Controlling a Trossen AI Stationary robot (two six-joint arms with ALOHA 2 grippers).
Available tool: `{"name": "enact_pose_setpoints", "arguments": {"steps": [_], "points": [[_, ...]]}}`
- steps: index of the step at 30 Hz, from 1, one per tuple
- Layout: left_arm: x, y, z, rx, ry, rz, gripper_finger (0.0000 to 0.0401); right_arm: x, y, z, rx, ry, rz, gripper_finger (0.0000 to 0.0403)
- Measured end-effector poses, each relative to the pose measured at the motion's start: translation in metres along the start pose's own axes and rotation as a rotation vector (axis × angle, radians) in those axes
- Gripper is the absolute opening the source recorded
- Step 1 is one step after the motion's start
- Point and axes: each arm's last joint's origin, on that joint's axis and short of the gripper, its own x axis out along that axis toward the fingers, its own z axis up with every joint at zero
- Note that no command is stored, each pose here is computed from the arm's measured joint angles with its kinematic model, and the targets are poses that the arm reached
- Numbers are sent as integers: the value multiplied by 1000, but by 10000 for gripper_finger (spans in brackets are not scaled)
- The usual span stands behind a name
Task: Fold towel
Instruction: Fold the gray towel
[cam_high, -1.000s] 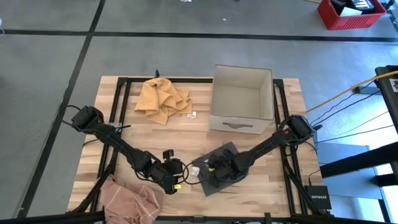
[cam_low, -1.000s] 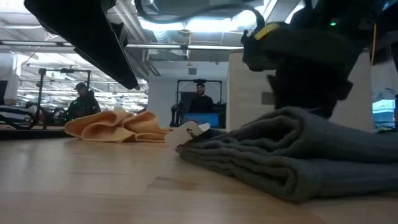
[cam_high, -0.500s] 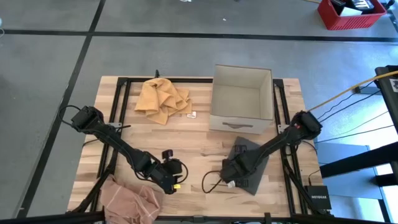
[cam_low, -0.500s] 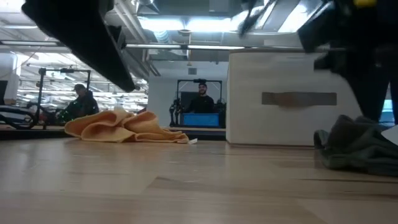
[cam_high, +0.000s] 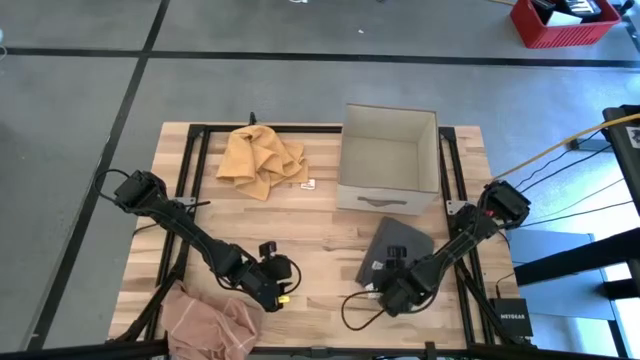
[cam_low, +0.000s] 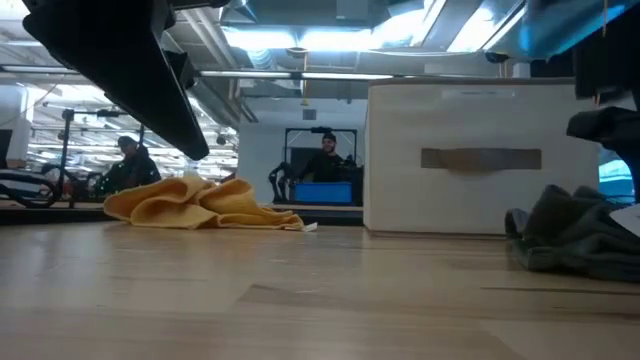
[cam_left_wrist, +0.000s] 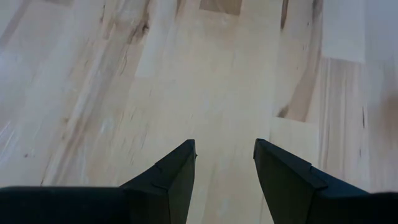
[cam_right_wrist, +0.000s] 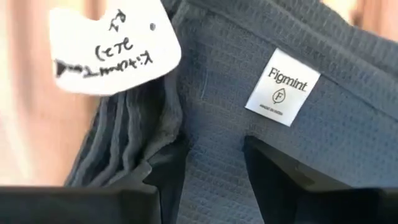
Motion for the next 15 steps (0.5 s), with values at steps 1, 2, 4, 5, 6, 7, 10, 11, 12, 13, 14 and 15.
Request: {"name": "enact_pose_setpoints", "arguments": {"steps": [1,2,4,5,6,7,10,11,12,13,14,15], "points": [[0,0,0,7,-1,0,159,0,-2,-3,-1,40,-7,168],[0,0,0,10,0,1,159,-2,-4,-6,-4,81,-3,168],[0,0,0,20,1,2,159,-7,-8,-11,-13,178,1,168],[0,0,0,20,0,1,159,-12,-10,-13,-17,222,-2,168],[0,0,0,19,0,1,159,-19,-11,-13,-20,246,-8,168],[0,0,0,18,0,2,159,-28,-12,-12,-21,251,-13,168],[0,0,0,14,0,1,159,-50,-15,-3,-10,198,-34,168],[0,0,0,13,-1,1,159,-53,-14,1,3,143,-46,168],[0,0,0,13,0,2,159,-55,-12,6,19,71,-47,168],[0,0,0,12,0,2,159,-58,-10,11,33,-10,-48,168],[0,0,0,12,-1,2,159,-59,-8,15,44,-81,-51,168],[0,0,0,12,-1,1,159,-57,-6,17,47,-131,-52,168]]}}
